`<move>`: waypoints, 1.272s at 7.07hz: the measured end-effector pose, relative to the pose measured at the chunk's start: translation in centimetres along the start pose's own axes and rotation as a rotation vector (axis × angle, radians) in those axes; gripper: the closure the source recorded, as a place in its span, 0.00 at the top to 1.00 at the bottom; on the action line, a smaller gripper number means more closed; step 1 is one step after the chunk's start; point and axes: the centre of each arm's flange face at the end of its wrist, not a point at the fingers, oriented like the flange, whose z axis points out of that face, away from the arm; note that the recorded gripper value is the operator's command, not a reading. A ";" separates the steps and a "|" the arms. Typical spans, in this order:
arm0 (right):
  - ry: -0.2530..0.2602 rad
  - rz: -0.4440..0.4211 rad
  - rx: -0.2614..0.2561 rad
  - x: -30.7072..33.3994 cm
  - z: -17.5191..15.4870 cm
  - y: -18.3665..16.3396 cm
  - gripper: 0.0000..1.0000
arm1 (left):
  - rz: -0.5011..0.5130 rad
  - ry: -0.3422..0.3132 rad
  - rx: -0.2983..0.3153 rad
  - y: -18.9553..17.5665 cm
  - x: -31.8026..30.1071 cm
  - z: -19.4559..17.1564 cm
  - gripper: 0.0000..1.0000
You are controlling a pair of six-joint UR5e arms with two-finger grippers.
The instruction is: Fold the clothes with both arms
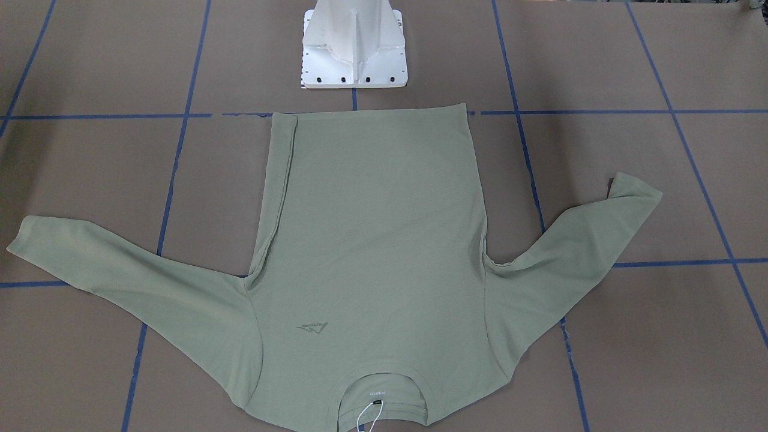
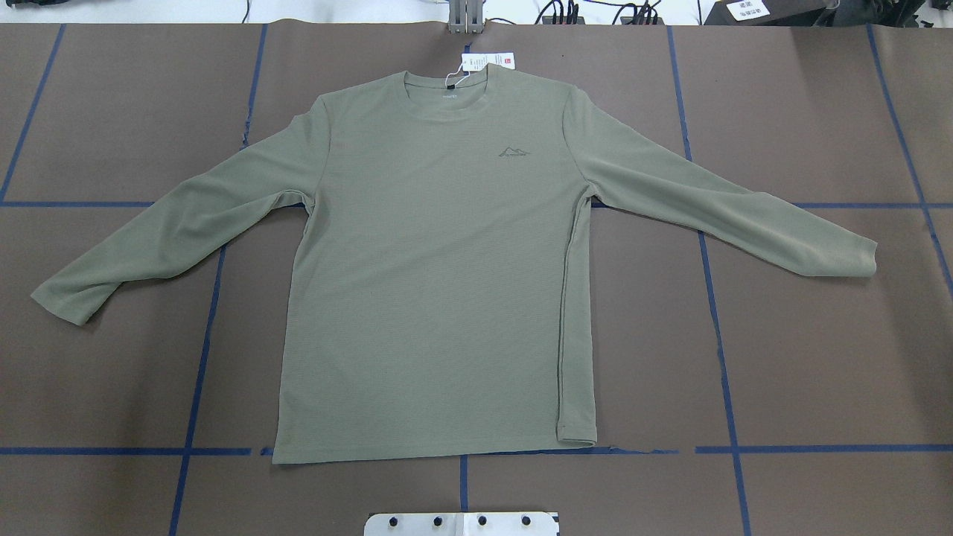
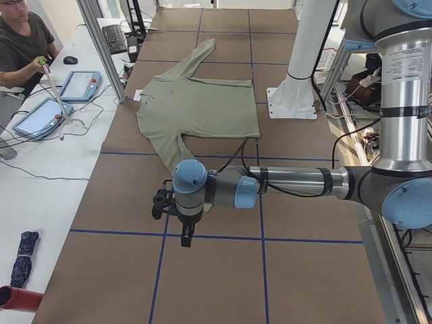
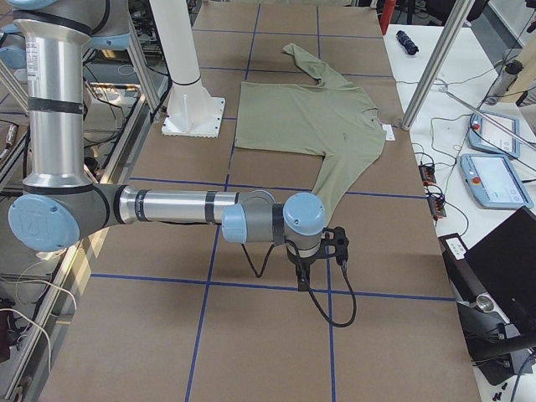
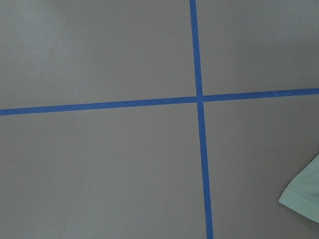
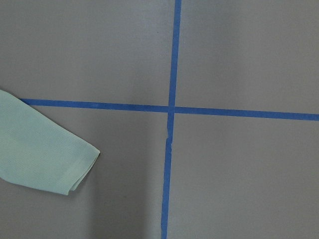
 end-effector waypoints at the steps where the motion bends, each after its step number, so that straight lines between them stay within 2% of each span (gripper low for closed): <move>1: 0.001 0.000 0.000 0.0 0.0 0.0 1.00 | 0.000 0.000 -0.002 0.0 -0.1 0.1 1.00; 4: -0.004 -0.009 -0.002 -0.4 0.2 -0.2 1.00 | 0.007 0.001 0.005 -0.2 0.0 0.0 1.00; 5: -0.004 -0.042 0.003 -1.4 0.6 -0.8 1.00 | 0.025 0.001 0.024 -0.9 0.6 -0.5 1.00; 7: -0.013 -0.084 0.048 -4.5 1.0 -2.0 1.00 | 0.096 0.004 0.088 -4.1 2.8 -2.4 1.00; 8: -0.022 -0.077 0.045 -6.3 2.6 -2.2 1.00 | 0.141 0.009 0.111 -5.3 4.3 -2.4 1.00; 9: -0.020 -0.091 0.065 -8.4 5.1 -2.0 1.00 | 0.175 0.020 0.120 -5.6 5.4 -2.0 1.00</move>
